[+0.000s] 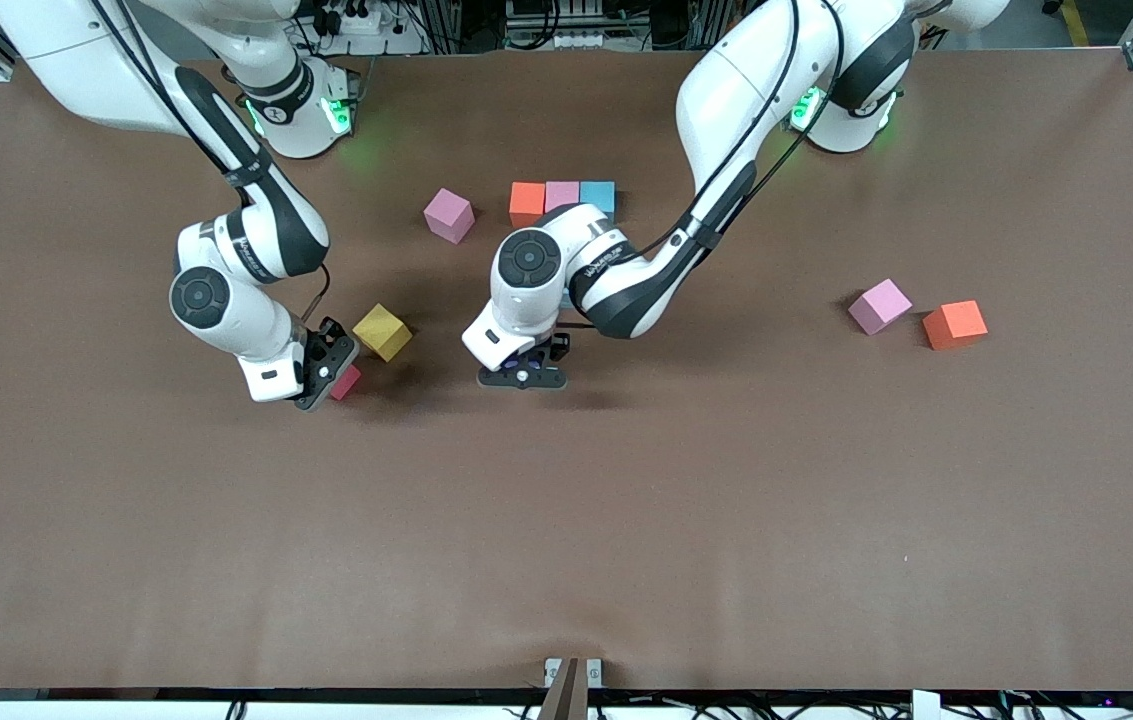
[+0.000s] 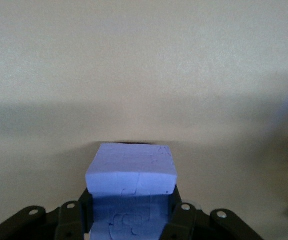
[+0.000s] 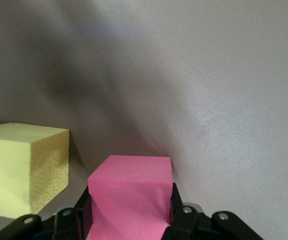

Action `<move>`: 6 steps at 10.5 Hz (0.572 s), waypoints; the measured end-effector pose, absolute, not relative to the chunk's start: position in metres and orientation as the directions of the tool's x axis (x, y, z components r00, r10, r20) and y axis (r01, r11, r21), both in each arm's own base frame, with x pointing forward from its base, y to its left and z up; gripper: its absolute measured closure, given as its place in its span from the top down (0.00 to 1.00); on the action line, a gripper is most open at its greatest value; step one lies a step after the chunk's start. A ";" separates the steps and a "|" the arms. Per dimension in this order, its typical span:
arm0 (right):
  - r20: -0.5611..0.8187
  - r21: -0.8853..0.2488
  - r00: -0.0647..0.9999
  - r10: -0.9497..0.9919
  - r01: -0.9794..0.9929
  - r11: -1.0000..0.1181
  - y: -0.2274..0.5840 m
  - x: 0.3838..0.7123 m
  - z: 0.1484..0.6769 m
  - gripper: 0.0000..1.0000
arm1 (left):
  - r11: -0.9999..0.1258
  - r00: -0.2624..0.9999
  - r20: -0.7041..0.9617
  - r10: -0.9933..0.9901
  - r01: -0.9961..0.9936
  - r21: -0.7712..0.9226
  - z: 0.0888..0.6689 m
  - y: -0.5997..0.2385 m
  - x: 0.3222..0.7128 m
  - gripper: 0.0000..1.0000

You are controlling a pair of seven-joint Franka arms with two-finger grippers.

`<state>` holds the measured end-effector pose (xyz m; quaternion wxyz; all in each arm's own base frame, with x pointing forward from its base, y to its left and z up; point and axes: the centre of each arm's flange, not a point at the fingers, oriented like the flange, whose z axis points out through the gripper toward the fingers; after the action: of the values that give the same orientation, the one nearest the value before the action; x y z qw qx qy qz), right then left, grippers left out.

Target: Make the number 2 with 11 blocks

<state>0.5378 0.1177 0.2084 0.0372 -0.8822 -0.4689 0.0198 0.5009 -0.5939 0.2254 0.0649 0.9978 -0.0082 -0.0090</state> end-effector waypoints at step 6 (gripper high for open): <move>-0.001 -0.045 0.552 0.834 0.833 -0.552 0.113 0.552 0.253 0.57 | -0.992 0.999 -0.025 -0.023 -0.019 0.122 0.216 -0.596 0.497 0.57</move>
<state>0.5524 0.1127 0.2531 0.0194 -0.8808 -0.4730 0.0112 0.4967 -0.5958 0.2157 0.0612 0.9980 -0.0106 -0.0131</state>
